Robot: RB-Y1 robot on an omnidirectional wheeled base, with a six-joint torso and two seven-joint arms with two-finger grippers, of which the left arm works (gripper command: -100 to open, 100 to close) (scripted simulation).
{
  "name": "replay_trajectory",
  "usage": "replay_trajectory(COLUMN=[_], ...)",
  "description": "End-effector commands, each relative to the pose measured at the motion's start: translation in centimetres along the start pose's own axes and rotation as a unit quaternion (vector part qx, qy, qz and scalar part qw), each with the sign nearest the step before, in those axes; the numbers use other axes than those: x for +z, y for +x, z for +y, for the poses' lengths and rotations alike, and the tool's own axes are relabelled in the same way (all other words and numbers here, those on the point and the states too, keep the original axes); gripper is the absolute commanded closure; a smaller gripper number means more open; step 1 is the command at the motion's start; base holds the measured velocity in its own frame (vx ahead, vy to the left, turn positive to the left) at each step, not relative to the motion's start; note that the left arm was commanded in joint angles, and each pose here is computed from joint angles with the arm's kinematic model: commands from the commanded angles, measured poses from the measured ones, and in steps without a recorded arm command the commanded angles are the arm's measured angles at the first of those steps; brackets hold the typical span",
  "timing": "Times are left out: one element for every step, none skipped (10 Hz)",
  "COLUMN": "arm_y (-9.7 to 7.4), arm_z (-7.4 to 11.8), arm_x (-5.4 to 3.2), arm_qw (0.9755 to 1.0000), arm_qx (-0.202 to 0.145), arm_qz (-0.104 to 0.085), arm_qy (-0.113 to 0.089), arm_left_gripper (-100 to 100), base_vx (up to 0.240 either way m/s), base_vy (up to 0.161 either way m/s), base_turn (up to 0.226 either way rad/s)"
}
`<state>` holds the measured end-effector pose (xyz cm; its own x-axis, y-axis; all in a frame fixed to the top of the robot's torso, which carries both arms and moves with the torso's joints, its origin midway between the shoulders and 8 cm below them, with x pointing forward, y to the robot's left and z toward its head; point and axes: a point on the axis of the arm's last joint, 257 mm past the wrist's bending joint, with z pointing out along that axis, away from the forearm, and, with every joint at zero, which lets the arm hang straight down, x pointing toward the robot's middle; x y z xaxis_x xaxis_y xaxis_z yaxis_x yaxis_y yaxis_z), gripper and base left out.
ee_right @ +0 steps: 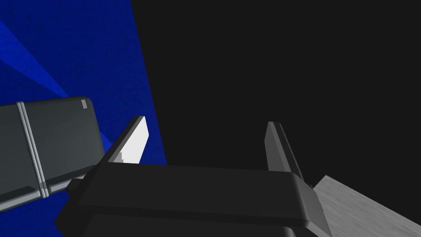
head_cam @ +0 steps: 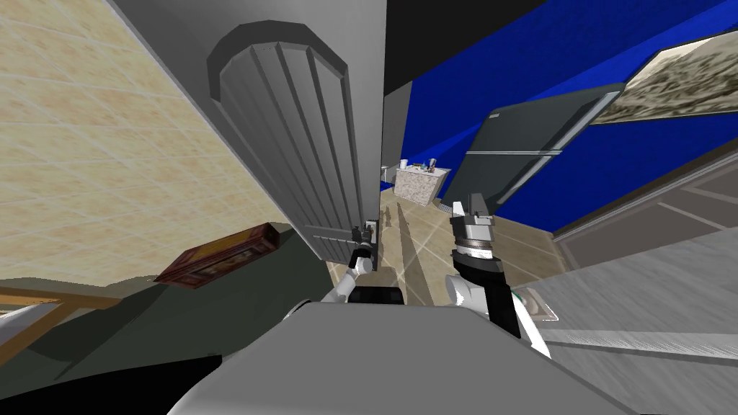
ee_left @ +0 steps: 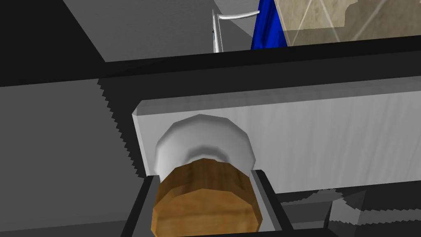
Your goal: Push the door open
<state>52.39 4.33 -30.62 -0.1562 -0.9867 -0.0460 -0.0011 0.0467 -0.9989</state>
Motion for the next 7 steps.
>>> replay_trajectory(arm_y=[-2.0, -3.2, -3.6, -4.4, -4.7, -4.8, -4.8], arm_z=[-0.2, -0.1, -0.1, -0.1, -0.2, -0.2, -0.3], arm_x=[-0.11, -0.15, -0.16, -0.21, -0.23, -0.25, -0.26], arm_qw=[0.9998, 0.9994, 0.9992, 0.9986, 0.9981, 0.9978, 0.9973], arm_qx=[0.009, 0.013, 0.014, 0.012, 0.009, 0.007, 0.001], arm_qz=[-0.019, -0.032, -0.037, -0.052, -0.061, -0.066, -0.074], arm_qy=[0.003, 0.003, 0.003, 0.003, 0.004, 0.003, 0.003], arm_left_gripper=[100, 100, 100, 100, 100, 100, 100], base_vx=[0.155, 0.204, 0.192, 0.220, 0.232, 0.185, 0.167], base_vy=[-0.065, -0.060, -0.058, -0.074, -0.100, -0.092, -0.069], base_turn=[0.013, 0.035, 0.007, 0.013, 0.034, 0.051, 0.037])
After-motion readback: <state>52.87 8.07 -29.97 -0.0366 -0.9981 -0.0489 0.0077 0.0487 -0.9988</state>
